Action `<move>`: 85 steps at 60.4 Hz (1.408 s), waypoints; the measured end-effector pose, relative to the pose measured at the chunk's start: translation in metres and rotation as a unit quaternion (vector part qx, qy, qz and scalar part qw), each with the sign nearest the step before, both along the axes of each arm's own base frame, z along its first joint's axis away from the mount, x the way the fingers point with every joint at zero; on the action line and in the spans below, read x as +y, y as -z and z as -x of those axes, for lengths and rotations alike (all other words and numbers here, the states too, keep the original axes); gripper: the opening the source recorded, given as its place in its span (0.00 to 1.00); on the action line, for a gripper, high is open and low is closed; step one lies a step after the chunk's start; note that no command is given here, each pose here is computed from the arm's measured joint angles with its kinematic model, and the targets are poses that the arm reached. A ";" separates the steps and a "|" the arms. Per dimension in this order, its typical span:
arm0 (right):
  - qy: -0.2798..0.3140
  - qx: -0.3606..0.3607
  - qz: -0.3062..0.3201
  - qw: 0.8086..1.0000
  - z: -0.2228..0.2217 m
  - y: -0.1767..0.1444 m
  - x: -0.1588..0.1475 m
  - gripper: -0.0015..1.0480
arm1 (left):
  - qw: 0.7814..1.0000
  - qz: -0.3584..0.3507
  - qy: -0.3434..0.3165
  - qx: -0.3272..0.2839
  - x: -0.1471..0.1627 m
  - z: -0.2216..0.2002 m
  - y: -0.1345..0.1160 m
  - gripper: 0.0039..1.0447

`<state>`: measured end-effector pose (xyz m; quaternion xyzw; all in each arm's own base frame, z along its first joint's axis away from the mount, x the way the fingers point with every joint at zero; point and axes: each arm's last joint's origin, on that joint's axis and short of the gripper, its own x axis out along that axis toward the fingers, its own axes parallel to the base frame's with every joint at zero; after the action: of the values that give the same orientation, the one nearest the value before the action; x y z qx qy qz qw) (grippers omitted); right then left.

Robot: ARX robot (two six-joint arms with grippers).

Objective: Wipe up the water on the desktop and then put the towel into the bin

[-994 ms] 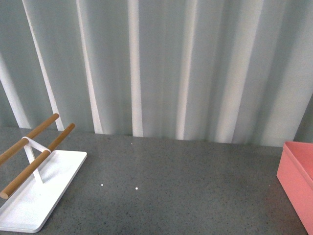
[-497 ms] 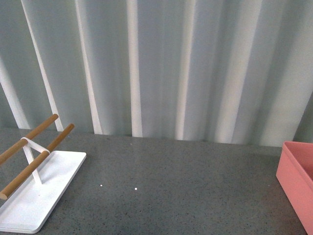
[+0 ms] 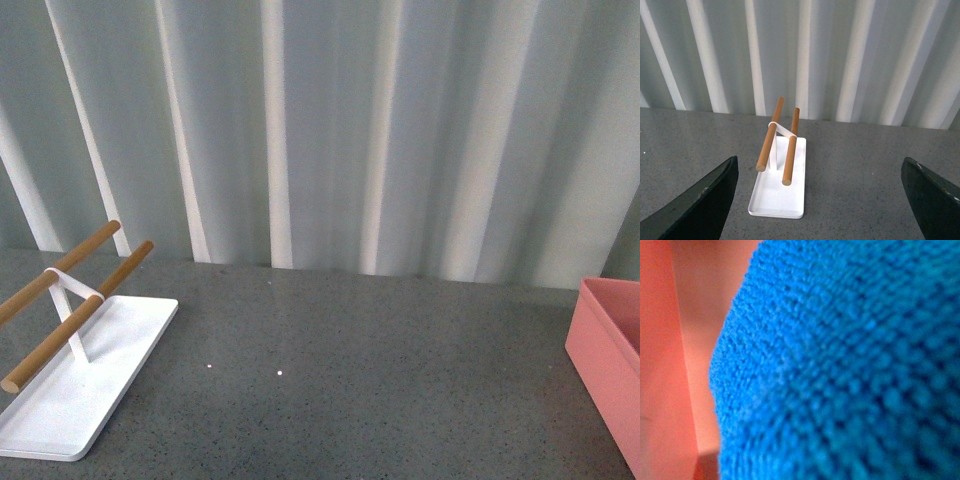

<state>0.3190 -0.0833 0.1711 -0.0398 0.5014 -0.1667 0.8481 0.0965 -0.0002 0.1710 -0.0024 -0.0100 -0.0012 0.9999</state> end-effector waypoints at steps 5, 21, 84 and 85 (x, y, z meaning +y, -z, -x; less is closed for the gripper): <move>-0.001 0.000 0.000 1.000 0.000 0.000 0.000 0.42 | 1.000 0.000 0.000 0.000 0.000 0.000 0.000 0.94; 0.000 0.000 0.000 1.000 0.000 0.000 0.000 0.81 | 1.000 0.000 0.000 0.000 0.000 0.000 0.000 0.94; -0.103 -0.240 -0.114 0.959 0.017 0.037 0.013 0.71 | 1.000 0.000 -0.001 0.000 0.000 0.000 0.000 0.94; -0.115 -0.265 -0.113 0.951 0.023 0.042 0.017 0.68 | 1.000 0.000 0.000 0.000 0.000 0.000 0.000 0.94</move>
<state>0.2958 -0.0664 0.1290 0.0443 0.2659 -0.0147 0.9629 0.0965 -0.0003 0.1710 -0.0024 -0.0100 -0.0015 0.9999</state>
